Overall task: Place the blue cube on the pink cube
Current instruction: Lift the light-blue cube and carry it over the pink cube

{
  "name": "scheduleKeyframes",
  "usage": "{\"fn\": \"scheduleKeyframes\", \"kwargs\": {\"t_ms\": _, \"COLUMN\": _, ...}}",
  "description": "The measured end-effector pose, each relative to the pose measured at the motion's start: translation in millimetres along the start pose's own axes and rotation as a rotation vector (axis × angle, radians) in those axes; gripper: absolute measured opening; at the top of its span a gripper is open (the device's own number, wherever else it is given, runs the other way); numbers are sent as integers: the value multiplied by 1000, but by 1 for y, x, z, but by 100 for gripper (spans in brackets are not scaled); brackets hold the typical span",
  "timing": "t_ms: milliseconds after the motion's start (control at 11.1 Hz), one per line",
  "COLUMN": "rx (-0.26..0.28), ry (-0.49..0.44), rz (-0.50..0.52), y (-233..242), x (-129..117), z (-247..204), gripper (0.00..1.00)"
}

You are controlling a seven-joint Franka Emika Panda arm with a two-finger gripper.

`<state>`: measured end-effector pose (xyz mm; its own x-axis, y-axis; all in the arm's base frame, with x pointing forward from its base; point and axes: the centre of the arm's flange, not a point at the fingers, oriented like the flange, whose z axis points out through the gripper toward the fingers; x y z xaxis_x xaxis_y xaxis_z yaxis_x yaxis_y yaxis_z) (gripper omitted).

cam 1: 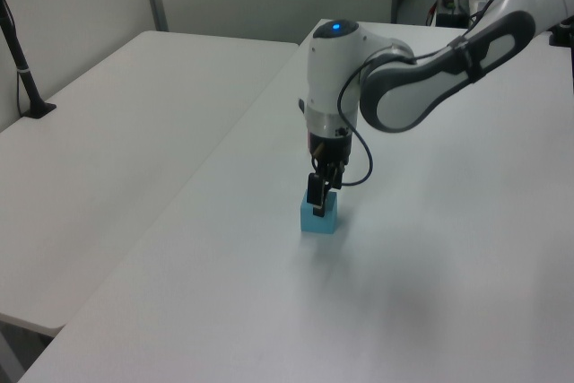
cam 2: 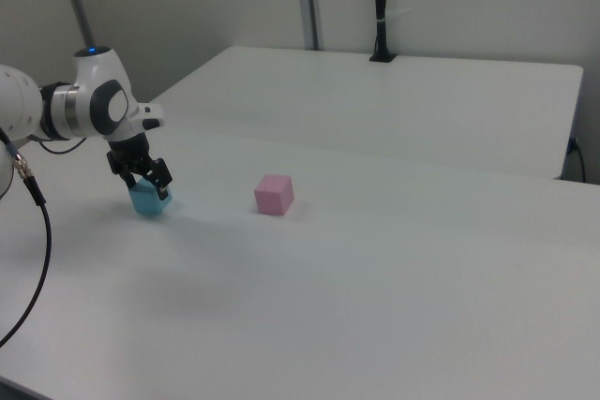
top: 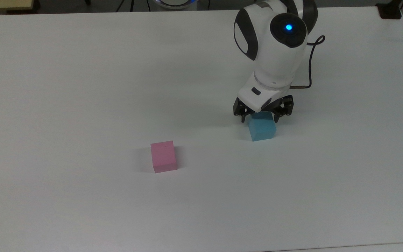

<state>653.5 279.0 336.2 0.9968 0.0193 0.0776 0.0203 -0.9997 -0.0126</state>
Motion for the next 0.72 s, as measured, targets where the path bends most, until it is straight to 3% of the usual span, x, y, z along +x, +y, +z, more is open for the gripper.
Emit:
{"fn": "scheduleKeyframes", "kwargs": {"t_ms": 180, "rx": -31, "ry": 14, "rz": -12, "y": -9, "x": -1, "z": 18, "gripper": 94}}
{"fn": "scheduleKeyframes", "kwargs": {"t_ms": 270, "rx": -39, "ry": 19, "rz": -16, "y": -11, "x": -1, "z": 20, "gripper": 86}}
{"fn": "scheduleKeyframes", "kwargs": {"t_ms": 450, "rx": -38, "ry": 42, "rz": -12, "y": -10, "x": 6, "z": 10, "gripper": 59}}
{"fn": "scheduleKeyframes", "kwargs": {"t_ms": 721, "rx": -58, "ry": 66, "rz": -21, "y": 56, "x": 33, "z": -42, "gripper": 59}}
